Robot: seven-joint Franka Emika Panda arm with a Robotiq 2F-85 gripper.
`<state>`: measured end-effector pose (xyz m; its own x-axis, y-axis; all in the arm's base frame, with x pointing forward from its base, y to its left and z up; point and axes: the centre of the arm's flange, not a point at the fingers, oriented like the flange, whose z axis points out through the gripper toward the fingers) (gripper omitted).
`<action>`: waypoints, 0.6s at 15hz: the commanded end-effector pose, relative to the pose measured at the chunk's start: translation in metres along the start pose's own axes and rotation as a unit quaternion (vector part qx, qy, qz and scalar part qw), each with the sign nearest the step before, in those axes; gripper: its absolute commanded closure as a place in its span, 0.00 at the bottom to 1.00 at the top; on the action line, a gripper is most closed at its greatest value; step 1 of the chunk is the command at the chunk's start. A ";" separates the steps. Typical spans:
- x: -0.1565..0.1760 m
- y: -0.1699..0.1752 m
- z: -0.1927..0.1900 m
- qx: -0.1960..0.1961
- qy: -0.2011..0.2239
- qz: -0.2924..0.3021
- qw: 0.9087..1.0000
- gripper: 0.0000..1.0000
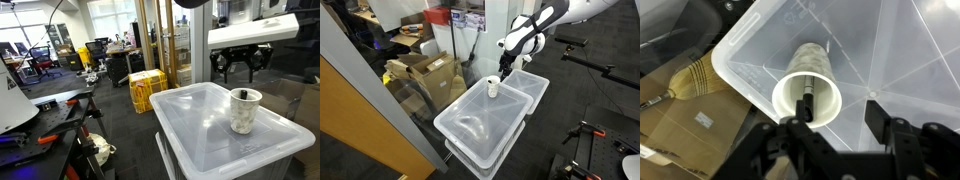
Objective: Remove the marker from the mug cup and place it on the table
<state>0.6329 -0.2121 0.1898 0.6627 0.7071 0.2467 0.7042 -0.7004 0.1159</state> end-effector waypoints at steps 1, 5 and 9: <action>0.002 0.016 0.006 0.016 0.012 -0.025 0.999 0.39; 0.004 0.022 0.014 0.029 0.020 -0.040 0.999 0.46; 0.007 0.028 0.022 0.039 0.024 -0.051 0.998 0.48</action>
<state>0.6487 -0.2175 0.1759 0.6038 0.7517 0.2652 0.7616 -0.6423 0.0867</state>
